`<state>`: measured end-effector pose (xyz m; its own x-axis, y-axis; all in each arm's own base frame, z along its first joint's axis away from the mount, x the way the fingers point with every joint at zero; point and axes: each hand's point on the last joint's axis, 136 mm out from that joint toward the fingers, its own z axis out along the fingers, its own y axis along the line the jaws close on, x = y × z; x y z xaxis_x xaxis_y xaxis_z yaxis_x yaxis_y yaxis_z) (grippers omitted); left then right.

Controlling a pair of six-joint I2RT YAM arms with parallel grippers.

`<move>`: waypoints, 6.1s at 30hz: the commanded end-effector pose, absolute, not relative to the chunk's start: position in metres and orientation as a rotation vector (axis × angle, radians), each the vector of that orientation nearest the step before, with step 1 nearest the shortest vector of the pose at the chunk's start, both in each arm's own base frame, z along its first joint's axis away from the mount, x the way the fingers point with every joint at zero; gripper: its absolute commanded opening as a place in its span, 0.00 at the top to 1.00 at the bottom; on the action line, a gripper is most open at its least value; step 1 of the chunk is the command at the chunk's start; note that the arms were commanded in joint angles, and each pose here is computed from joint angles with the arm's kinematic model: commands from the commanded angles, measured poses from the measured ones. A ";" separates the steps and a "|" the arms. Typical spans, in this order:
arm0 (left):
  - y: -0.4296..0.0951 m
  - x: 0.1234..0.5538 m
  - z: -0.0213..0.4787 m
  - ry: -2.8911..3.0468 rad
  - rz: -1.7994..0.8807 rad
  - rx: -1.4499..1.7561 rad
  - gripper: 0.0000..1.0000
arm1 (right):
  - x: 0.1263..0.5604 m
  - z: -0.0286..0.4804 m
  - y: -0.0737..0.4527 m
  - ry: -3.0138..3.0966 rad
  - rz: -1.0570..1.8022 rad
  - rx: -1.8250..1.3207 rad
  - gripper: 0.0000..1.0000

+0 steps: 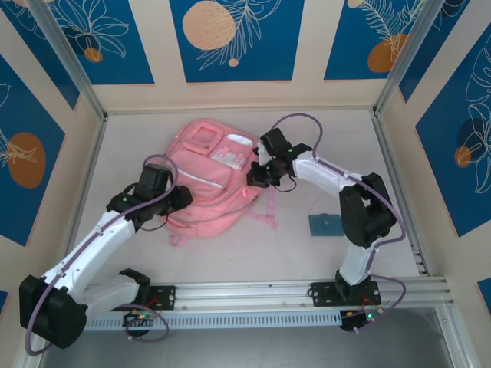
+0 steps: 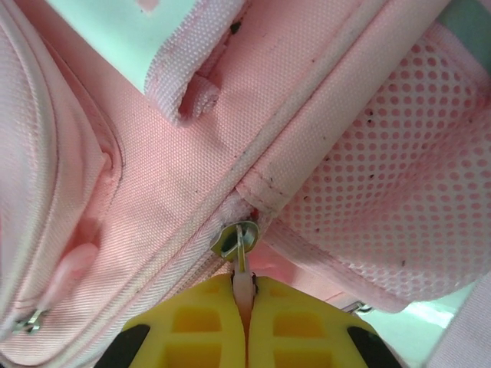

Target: Pack the student bag

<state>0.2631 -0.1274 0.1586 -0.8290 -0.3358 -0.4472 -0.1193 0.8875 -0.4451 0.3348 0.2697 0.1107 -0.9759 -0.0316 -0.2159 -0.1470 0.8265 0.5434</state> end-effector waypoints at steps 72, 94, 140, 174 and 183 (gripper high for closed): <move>-0.158 0.341 0.140 2.611 -0.243 -0.282 0.46 | 0.246 0.109 0.291 2.586 0.736 -0.809 0.63; -0.281 0.360 0.180 2.524 -0.689 0.246 0.67 | 0.281 0.133 0.254 2.567 0.606 -0.603 1.00; -0.284 0.365 0.180 2.542 -0.680 -0.067 0.62 | 0.231 0.168 0.234 2.542 1.061 -0.088 0.46; -0.328 0.226 0.121 2.654 -0.285 0.092 0.68 | 0.270 0.148 0.200 2.614 1.169 0.380 0.24; -0.322 0.225 0.110 2.685 -0.205 0.080 0.76 | 0.272 0.145 0.202 2.624 1.170 0.383 0.24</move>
<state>0.2211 -0.3262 0.1101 -0.9023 0.0416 -0.4291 0.1236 0.9785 -0.1651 0.2759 0.2006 0.1504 -0.9282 0.3388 -0.1537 0.1140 0.6523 0.7494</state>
